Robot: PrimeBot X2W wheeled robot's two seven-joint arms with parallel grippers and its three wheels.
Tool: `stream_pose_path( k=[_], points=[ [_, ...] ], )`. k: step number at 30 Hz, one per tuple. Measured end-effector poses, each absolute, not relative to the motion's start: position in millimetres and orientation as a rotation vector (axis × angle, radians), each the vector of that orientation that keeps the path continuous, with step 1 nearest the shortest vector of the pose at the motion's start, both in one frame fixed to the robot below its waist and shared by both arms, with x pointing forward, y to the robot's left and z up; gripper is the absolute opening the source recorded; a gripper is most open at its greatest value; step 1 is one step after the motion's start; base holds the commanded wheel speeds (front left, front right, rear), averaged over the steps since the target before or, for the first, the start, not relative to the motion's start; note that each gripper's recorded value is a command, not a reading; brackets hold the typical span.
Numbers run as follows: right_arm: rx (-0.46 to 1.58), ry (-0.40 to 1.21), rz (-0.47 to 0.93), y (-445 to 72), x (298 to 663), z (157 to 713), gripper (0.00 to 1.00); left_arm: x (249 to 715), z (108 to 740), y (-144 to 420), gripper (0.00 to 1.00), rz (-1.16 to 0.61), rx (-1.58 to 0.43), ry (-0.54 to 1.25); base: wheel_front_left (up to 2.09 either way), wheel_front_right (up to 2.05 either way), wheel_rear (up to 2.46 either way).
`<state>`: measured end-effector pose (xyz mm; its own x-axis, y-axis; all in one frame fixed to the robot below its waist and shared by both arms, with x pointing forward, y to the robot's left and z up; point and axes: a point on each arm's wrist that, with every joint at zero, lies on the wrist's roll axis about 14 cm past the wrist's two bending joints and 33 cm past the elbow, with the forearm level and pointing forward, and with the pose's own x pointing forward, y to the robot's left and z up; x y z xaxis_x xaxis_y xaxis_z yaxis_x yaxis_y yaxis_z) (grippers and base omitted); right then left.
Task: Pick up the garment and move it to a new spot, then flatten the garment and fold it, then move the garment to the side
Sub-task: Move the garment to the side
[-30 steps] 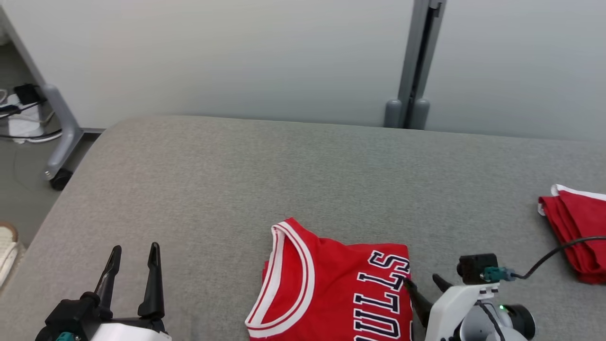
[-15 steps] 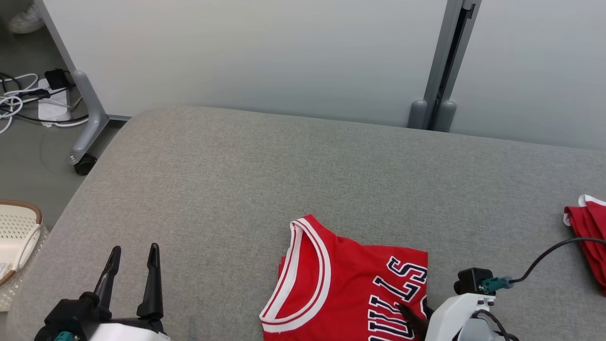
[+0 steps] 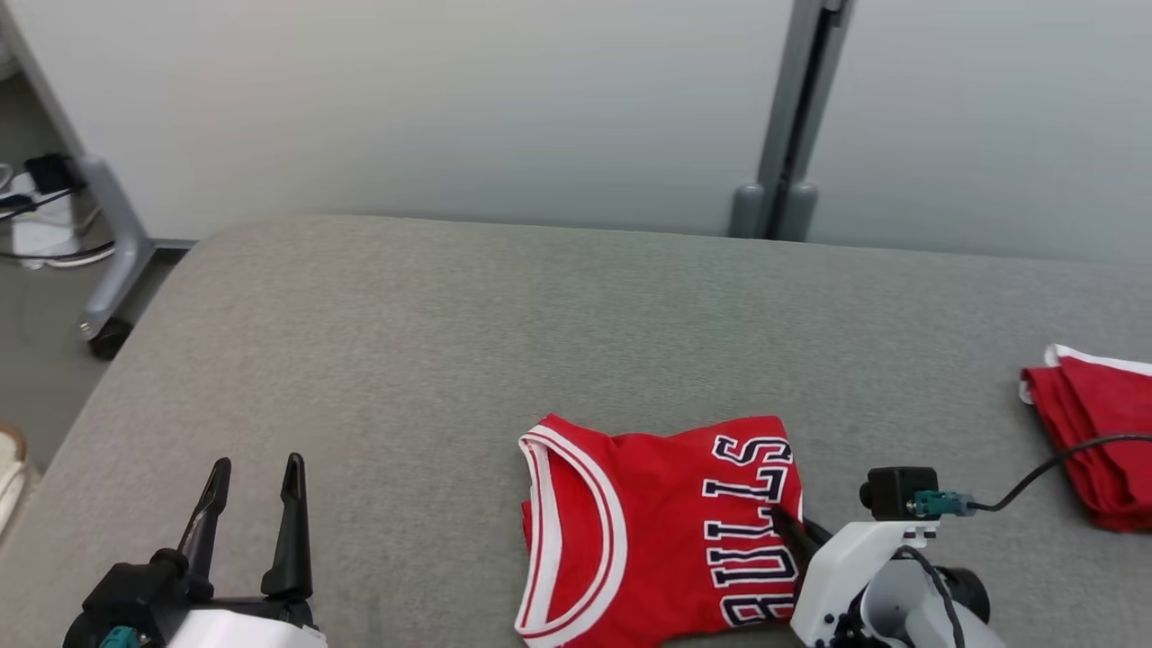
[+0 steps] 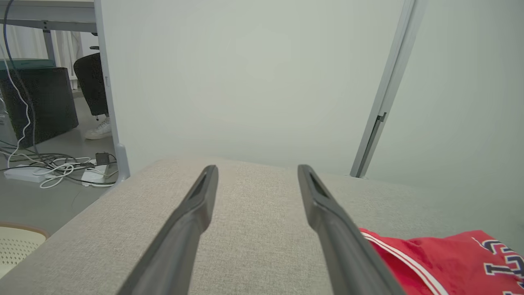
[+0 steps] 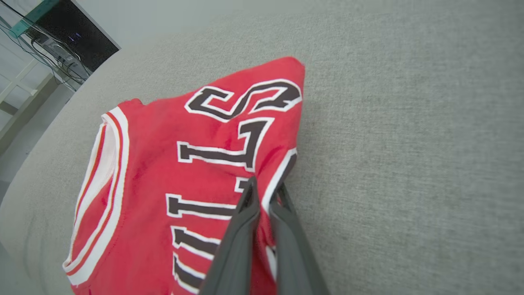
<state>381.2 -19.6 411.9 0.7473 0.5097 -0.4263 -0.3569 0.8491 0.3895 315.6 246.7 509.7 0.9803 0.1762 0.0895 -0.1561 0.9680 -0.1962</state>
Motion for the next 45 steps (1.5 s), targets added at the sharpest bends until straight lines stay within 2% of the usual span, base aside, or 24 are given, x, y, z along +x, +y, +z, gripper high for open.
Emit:
stream_pose_path(
  k=[10, 21, 29, 36, 45],
  points=[
    [0.265, 0.421, 0.320, -91, 391, 432, 0.00, 352, 515, 179, 1.00, -0.042, -0.221, -0.103, 0.00, 0.00, 0.00],
    [0.282, 0.342, 0.134, -158, 374, 444, 0.00, 388, 514, 93, 1.00, -0.304, -0.239, -0.076, 0.00, 0.00, 0.00],
    [0.266, 0.312, 0.074, -178, 366, 446, 0.00, 399, 506, 54, 1.00, -0.416, -0.251, -0.043, 0.00, 0.00, 0.00],
    [0.146, 0.256, 0.112, -188, 401, 479, 0.00, 402, 494, 57, 1.00, -0.418, -0.251, -0.011, 0.00, 0.00, 0.00],
    [-0.024, 0.223, 0.038, -245, 451, 524, 0.00, 410, 481, 65, 1.00, -0.406, -0.252, 0.016, 0.00, 0.00, 0.00]
  ],
)
